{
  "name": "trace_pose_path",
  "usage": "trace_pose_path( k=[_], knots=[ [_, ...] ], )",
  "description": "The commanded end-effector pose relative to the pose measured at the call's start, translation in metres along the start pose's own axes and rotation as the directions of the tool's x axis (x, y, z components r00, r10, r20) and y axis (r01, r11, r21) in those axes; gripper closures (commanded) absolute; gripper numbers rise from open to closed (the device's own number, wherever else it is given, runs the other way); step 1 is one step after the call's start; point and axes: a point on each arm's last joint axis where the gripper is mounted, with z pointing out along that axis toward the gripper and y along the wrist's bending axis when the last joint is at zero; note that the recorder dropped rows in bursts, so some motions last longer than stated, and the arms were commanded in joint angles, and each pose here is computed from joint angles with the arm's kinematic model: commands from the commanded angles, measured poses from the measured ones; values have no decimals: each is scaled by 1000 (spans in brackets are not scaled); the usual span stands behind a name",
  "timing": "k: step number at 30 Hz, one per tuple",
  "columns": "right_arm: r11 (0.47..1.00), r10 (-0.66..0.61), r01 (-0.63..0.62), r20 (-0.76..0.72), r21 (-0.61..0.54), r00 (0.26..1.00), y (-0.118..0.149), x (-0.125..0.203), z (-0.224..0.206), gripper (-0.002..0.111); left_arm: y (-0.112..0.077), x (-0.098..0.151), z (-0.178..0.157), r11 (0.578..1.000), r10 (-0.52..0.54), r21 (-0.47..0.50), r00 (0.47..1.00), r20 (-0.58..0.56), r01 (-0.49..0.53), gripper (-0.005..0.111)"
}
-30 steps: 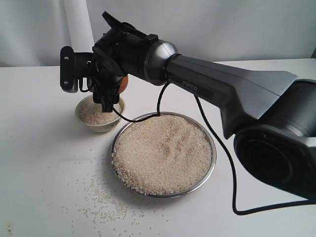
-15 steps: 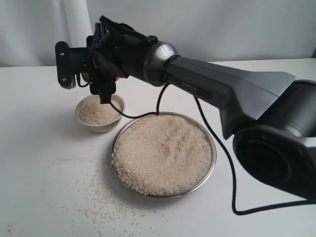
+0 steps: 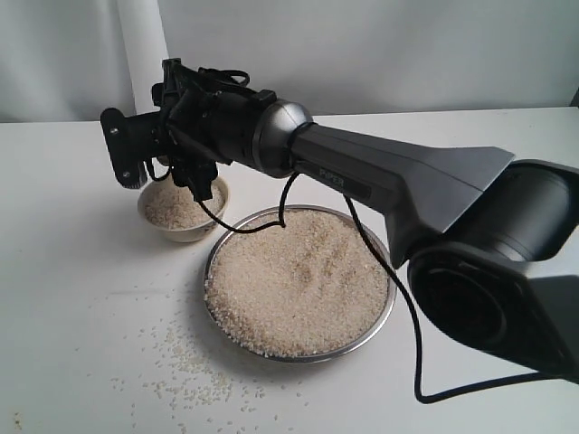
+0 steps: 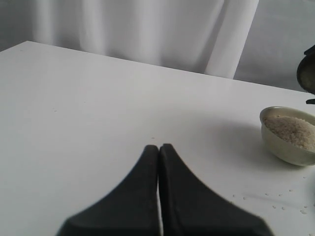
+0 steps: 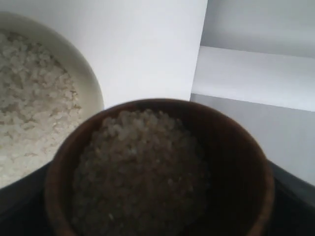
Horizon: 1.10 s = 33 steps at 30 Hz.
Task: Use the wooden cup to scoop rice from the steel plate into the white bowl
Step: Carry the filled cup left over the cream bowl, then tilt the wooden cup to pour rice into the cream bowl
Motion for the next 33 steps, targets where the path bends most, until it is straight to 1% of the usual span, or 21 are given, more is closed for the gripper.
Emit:
trace_pose_path(
  k=[1, 7, 11, 15, 29, 33],
  knots=[
    [996, -80, 79, 13, 35, 997, -3, -6, -3, 108, 0, 0, 1, 1000, -5, 3, 1000, -3, 5, 107],
    [994, -107, 107, -15, 28, 994, -3, -4, -3, 108, 0, 0, 1, 1000, -5, 3, 1000, -3, 5, 107],
    [980, -199, 199, -53, -8, 978, -1, 1, -3, 108, 0, 0, 1, 1000, -5, 3, 1000, -3, 5, 107],
    [970, -245, 245, -66, -3, 967, -2, 2, -3, 108, 0, 0, 1, 1000, -5, 3, 1000, -3, 5, 107],
    [968, -249, 249, -74, -5, 966, -2, 2, -3, 108, 0, 0, 1, 1000, -5, 3, 1000, -3, 5, 107],
    [963, -269, 270, -86, 2, 959, -3, 2, -3, 108, 0, 0, 1, 1000, -5, 3, 1000, -3, 5, 107]
  ],
)
